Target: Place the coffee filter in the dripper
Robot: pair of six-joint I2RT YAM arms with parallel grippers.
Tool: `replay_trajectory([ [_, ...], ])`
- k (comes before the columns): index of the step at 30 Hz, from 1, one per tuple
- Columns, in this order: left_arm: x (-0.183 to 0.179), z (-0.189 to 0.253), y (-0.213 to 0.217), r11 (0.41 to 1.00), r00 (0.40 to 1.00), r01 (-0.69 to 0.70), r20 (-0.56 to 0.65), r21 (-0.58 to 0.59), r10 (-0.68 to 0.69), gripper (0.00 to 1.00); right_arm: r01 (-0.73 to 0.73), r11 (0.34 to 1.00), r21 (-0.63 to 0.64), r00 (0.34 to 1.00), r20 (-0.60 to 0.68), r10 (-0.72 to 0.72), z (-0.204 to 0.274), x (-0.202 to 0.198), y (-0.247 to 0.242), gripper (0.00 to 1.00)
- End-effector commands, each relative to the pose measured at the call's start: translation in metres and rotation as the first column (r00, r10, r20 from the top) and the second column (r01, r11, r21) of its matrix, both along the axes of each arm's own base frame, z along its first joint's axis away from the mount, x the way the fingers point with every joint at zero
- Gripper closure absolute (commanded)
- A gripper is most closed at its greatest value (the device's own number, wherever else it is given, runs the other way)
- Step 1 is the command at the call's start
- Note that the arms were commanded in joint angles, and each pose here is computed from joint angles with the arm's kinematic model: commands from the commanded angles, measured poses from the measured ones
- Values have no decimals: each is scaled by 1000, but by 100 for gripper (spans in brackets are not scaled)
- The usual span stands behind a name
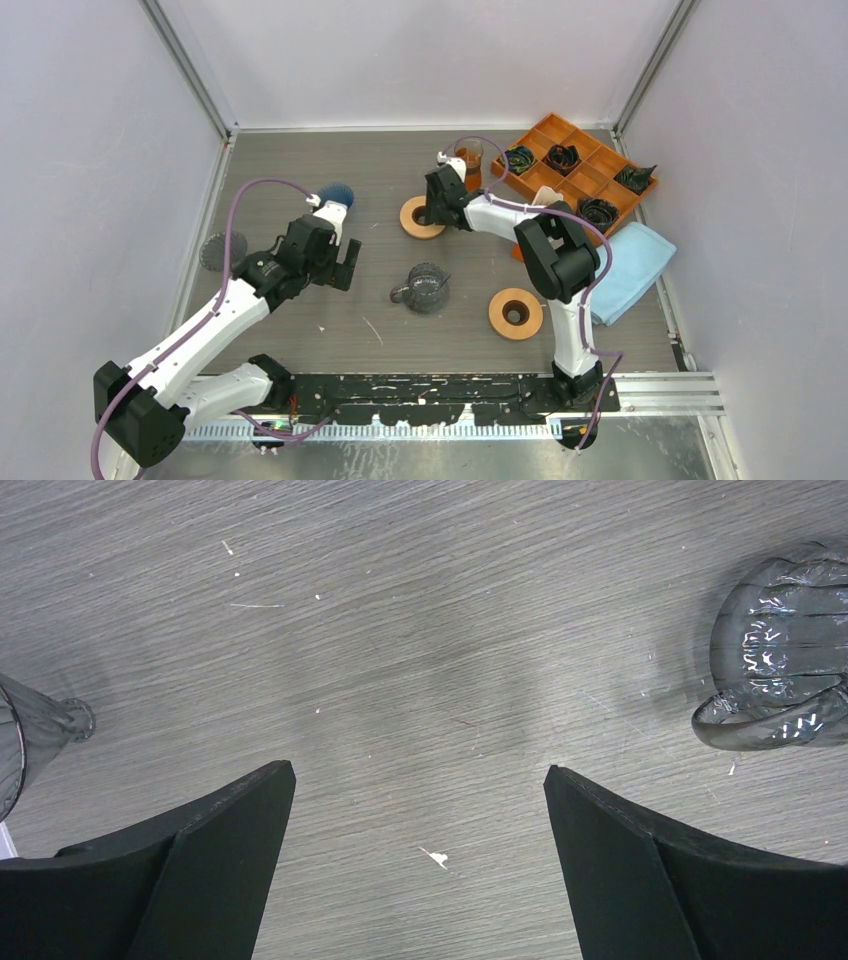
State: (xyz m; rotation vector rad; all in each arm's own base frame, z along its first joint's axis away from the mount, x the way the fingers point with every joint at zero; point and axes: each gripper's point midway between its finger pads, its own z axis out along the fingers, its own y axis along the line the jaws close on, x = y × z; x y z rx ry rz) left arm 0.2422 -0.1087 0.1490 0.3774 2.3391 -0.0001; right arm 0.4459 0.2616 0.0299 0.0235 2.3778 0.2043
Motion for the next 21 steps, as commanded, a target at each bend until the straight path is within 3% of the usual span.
replay_trajectory([
  [1,10,19,-1,1000,998,-19,58,-24,20,1,-11,999,40,997,82,8,52,3,3,64],
  [13,11,23,6,998,996,-51,72,-34,54,1,-68,996,54,992,115,61,112,-30,-12,68],
  [21,10,26,10,997,993,-72,85,-37,75,1,-170,981,89,983,88,162,142,-73,-14,68],
])
